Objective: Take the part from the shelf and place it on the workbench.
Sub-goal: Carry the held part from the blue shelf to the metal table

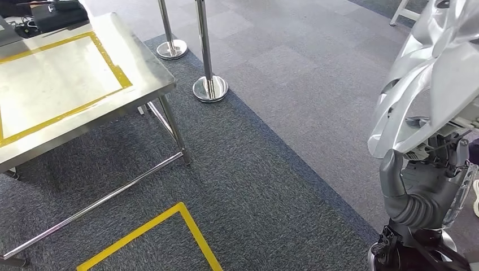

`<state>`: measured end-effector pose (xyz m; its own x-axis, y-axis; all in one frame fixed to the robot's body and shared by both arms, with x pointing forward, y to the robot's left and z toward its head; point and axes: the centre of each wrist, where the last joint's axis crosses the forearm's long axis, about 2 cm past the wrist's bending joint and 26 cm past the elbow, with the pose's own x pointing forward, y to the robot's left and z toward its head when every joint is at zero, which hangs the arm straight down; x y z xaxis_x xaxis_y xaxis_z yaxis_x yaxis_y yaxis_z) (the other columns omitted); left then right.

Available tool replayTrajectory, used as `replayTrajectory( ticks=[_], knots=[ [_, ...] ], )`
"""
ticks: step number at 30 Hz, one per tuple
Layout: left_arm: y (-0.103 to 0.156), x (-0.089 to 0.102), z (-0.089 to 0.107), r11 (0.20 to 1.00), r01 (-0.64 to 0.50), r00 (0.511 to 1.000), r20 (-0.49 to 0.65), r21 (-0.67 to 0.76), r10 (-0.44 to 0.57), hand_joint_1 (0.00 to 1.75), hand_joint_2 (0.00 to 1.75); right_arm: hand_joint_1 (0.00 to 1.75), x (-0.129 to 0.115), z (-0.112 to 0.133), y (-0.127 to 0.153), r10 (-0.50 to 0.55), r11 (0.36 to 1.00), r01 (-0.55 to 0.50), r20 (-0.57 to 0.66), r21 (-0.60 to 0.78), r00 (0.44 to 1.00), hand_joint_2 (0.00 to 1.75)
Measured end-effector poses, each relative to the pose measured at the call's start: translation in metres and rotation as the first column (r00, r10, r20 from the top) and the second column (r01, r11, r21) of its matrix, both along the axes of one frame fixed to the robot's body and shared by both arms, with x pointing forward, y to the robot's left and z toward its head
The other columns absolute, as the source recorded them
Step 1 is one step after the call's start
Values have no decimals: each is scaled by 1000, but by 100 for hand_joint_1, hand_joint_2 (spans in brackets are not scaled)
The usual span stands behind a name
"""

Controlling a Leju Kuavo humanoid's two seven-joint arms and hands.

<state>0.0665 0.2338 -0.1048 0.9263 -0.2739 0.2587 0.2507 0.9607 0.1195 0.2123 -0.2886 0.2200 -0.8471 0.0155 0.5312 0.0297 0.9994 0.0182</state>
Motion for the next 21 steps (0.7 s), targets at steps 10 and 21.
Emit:
replayTrajectory(
  ticks=[10,21],
  knots=[
    [-4,0,0,1000,5,1000,2,-9,-5,0,175,175,-3,-2,0,1,1000,-1,-10,-8,1000,175],
    [1,-1,0,1000,3,1000,-2,1,-3,0,175,175,-4,-2,0,-9,1000,9,-9,-11,1000,175]
  ],
)
